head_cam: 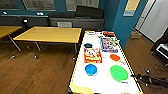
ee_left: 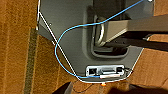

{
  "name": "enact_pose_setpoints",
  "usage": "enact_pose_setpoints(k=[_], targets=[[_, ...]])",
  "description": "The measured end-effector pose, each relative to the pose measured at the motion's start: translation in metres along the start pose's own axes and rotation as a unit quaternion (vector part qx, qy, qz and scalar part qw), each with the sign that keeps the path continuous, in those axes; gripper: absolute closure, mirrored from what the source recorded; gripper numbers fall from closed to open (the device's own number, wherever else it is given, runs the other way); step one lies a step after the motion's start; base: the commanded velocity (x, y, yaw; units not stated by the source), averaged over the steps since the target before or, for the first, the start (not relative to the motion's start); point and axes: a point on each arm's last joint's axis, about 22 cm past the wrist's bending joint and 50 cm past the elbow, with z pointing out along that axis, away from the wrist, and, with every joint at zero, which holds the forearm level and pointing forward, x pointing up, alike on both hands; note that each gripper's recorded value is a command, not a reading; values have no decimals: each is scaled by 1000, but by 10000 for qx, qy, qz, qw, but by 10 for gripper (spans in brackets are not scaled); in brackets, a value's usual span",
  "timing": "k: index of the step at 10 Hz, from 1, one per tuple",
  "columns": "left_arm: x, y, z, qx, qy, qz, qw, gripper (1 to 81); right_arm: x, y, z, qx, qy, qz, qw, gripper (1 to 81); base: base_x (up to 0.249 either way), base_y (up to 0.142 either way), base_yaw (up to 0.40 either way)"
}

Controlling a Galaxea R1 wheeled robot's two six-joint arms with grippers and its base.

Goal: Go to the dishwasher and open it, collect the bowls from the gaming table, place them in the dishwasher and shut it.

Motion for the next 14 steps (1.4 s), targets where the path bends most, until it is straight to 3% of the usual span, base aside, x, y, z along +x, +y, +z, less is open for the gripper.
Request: enact_pose_setpoints(k=[3, 6, 10, 14], targets=[[0, 8, 3, -51, -17, -2, 10000, 10, 18, 16, 16, -197, 184, 269, 9993, 10, 0, 0, 0], [1, 6, 2, -34, -15, 2, 10000, 10, 6, -5, 51, -79, 77, 661, 9978, 10, 0, 0, 0], [1, 6, 2, -39, -16, 2, 10000, 10, 18, 11, 67, -261, 261, 1103, 9932, 10, 0, 0, 0], [1, 6, 2, -37, -17, 1, 10000, 10, 2, 0, 100, -258, 205, 1319, 9907, 10, 0, 0, 0]])
